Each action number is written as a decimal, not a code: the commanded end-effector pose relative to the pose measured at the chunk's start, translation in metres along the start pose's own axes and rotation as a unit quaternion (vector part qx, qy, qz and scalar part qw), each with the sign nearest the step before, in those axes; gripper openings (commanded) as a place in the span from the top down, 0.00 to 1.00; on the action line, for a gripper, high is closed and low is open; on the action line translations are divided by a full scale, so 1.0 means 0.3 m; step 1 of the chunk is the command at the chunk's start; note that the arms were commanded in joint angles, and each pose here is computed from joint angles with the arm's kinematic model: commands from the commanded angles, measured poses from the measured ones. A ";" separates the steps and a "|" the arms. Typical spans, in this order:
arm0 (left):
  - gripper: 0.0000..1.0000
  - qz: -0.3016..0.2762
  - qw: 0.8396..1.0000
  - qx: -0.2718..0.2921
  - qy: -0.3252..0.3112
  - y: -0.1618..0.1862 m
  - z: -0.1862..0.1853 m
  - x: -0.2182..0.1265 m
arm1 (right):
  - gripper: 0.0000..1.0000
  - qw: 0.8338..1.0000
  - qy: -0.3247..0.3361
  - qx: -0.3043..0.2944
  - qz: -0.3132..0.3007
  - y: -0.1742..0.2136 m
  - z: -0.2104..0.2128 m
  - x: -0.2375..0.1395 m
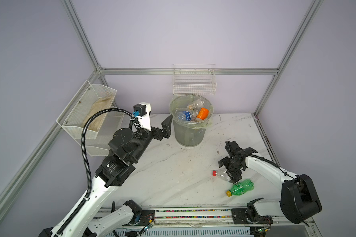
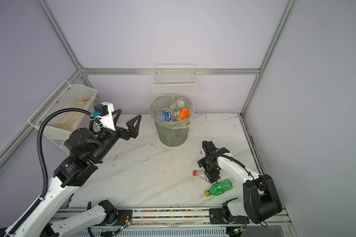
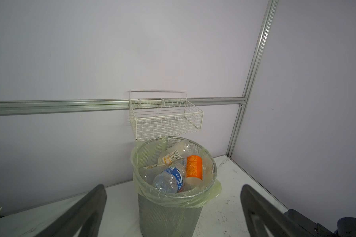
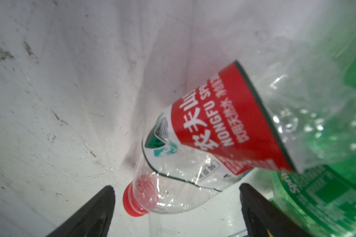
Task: Throw the plastic bottles in the bin
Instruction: 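Move the right gripper down toward the red-cap bottle while the left gripper withdraws, then close the right gripper on the red-cap red-label bottle, then lift the red-cap bottle with the right gripper and carry it over the bin, then open the right gripper over the bin while the left gripper reaches toward the green bottle, then lower the left gripper onto the green soda bottle and close, then lift the green soda bottle with the left gripper and carry it toward the bin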
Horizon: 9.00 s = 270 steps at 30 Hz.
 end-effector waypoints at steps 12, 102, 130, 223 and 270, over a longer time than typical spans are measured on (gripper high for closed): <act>0.00 0.003 1.000 -0.005 0.002 0.036 -0.004 -0.011 | 0.09 1.000 0.021 0.015 -0.002 -0.047 -0.006 0.097; 0.00 0.250 0.951 -0.177 0.047 0.922 -0.285 -0.207 | 1.00 0.639 -0.649 -0.364 -0.195 0.194 0.452 -1.321; 0.00 0.237 0.953 -0.180 0.047 0.886 -0.276 -0.257 | 0.03 0.701 -0.487 -0.446 -0.271 0.414 1.110 -0.958; 0.11 0.332 0.843 0.045 0.420 1.169 -1.655 0.123 | 0.03 0.740 -0.547 -0.319 -0.228 0.116 0.369 -1.129; 0.79 0.246 0.941 0.056 0.224 0.902 -1.110 0.212 | 0.03 0.738 -0.549 -0.293 -0.261 0.067 0.306 -1.161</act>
Point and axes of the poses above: each gripper's point midway between its finger pads, its own x axis out along the fingers, its own z axis along the line the jaws close on, y = z × x, the point moved 1 cm from there along -x, back along the fingers, and after that the axes turned 13 degrees about x, right-handed, at the moved point
